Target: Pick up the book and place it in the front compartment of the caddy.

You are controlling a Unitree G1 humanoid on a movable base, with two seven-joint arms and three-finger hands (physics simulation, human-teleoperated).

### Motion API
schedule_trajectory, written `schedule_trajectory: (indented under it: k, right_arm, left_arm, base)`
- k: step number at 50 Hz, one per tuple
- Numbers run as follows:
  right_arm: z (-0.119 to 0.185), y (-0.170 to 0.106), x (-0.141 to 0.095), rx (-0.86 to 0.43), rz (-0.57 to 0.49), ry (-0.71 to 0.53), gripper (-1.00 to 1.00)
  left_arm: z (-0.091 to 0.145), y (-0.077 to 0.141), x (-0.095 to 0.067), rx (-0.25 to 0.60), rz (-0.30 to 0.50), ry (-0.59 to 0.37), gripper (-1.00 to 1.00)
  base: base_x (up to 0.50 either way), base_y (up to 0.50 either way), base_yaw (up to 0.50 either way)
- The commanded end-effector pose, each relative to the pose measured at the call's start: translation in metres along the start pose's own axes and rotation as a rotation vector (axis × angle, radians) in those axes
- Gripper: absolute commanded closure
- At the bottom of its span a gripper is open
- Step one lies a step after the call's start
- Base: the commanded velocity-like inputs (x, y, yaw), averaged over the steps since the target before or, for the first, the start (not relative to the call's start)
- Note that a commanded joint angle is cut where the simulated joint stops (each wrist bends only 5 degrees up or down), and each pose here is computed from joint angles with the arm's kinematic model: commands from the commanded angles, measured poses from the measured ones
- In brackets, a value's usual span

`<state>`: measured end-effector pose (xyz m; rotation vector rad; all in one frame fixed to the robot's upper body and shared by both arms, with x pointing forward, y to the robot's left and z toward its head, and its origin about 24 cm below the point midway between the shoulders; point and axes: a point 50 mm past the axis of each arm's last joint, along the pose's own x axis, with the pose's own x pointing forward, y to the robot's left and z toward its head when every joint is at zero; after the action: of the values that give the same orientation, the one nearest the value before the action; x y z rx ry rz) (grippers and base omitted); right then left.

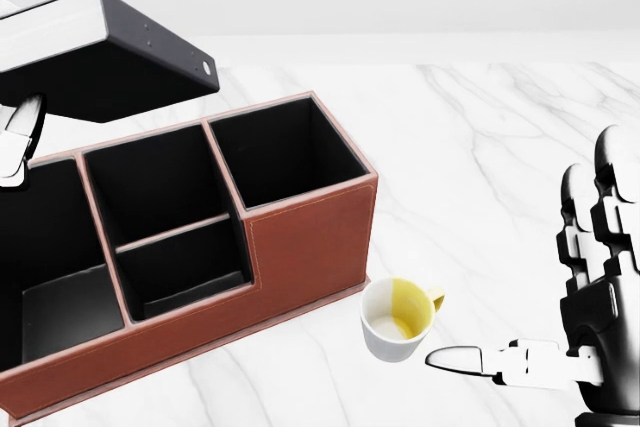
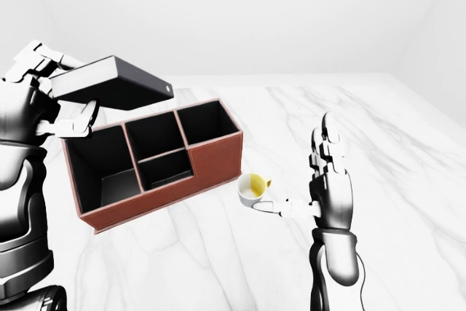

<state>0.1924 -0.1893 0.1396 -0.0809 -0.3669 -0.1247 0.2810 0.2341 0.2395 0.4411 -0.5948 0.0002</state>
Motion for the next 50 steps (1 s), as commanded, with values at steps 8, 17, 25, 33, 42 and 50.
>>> schedule_trajectory:
  k: [8, 17, 25, 33, 42, 50]
  right_arm:
    - [0.000, -0.001, -0.002, -0.001, -0.001, 0.002, -0.99]
    - [0.000, -0.001, -0.003, -0.001, -0.002, 0.004, -0.99]
    - [0.002, -0.001, -0.002, -0.001, -0.003, -0.005, -0.99]
    - [0.002, -0.003, -0.001, -0.004, -0.006, -0.005, -0.98]
    - [0.001, -0.003, -0.002, -0.003, -0.007, 0.001, -0.99]
    - [0.000, -0.004, -0.003, -0.003, -0.010, 0.006, -0.99]
  left_arm:
    - [-0.011, 0.008, -0.010, 0.018, 0.064, 0.054, 0.94]
    - [-0.019, 0.006, -0.012, 0.025, 0.062, 0.094, 0.94]
    - [-0.026, 0.003, -0.012, 0.019, 0.057, 0.123, 0.94]
    - [-0.033, -0.003, -0.011, 0.012, 0.044, 0.149, 0.94]
    - [-0.046, -0.007, -0.011, -0.010, 0.042, 0.201, 0.94]
    - [-0.055, -0.010, -0.014, -0.030, 0.049, 0.238, 0.94]
  base:
    - [0.00, 0.00, 0.00]
    - [0.00, 0.00, 0.00]
    - [0.00, 0.00, 0.00]
    - [0.00, 0.00, 0.00]
    - [0.00, 0.00, 0.00]
    - [0.00, 0.00, 0.00]
